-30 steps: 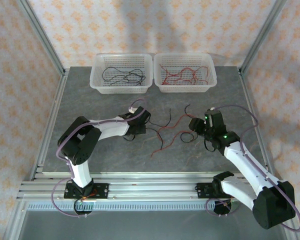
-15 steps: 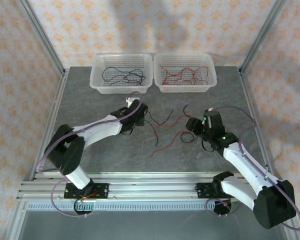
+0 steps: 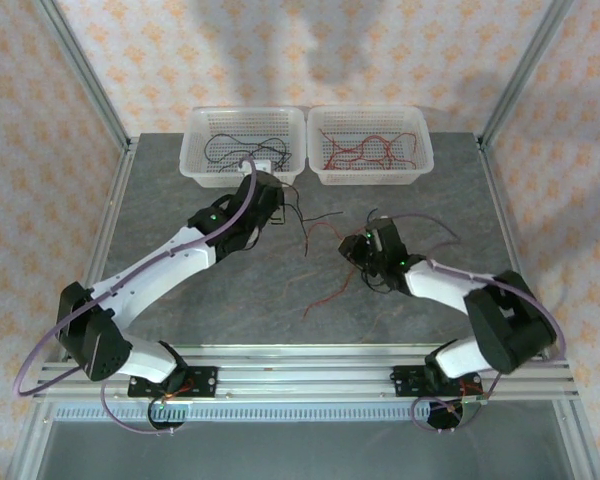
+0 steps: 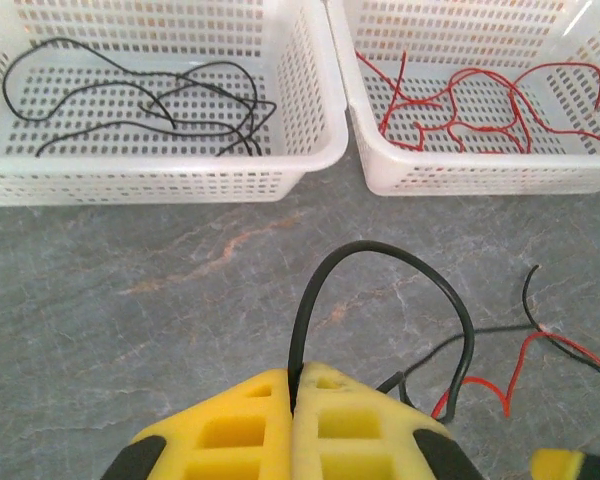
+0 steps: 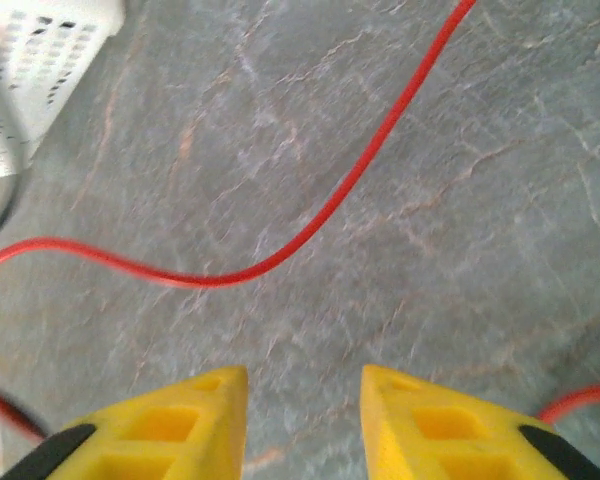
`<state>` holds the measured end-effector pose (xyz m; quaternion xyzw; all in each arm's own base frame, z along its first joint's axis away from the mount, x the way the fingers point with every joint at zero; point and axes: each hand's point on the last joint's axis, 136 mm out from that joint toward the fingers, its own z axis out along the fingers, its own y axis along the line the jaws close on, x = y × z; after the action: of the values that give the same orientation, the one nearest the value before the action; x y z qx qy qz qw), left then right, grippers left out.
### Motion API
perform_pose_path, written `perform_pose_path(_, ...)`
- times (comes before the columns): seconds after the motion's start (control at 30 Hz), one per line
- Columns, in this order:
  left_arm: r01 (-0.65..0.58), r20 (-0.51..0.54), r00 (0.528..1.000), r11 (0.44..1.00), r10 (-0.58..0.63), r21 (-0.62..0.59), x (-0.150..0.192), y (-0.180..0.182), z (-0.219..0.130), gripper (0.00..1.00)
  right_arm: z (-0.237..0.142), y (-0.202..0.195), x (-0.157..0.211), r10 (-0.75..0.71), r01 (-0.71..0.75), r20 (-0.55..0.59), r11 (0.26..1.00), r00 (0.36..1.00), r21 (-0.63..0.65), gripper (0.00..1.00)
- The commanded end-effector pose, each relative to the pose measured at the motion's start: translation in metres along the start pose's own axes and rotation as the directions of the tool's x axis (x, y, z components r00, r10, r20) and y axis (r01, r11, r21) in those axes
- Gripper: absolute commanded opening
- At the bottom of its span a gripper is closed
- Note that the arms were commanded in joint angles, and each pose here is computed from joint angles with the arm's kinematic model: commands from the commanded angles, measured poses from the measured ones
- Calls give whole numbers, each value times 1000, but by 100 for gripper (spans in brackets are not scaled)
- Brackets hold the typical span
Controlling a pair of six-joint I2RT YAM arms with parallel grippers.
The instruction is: Untangle the cables
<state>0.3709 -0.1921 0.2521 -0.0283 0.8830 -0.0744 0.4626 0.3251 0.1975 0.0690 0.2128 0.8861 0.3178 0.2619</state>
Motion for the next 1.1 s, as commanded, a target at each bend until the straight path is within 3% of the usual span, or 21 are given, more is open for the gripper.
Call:
perform_pose_path(0.0,-25,51,998,999,26,-29,-21,7,-22,0,14,31,-36,45,-38,121,998,992,-57,33)
perform_pose_path(0.23,-12,92,996,1000,14,-24,-33,13,-42,0,50,15,-37,147,-143,130,989,981,-38,36)
perform_pose_path(0.53,1,192,981,997,13,-76,-66,37,-90,0,57,-24,-68,152,-172,208,982,966,82,36)
perform_pose_path(0.73,16,258,966,985,30,-174,-96,54,-107,0,32,-19,-68,65,-84,198,992,978,91,37)
perform_pose_path(1.07,49,299,953,960,37,-275,-156,59,-65,0,-48,10,-61,-149,141,191,989,970,53,40)
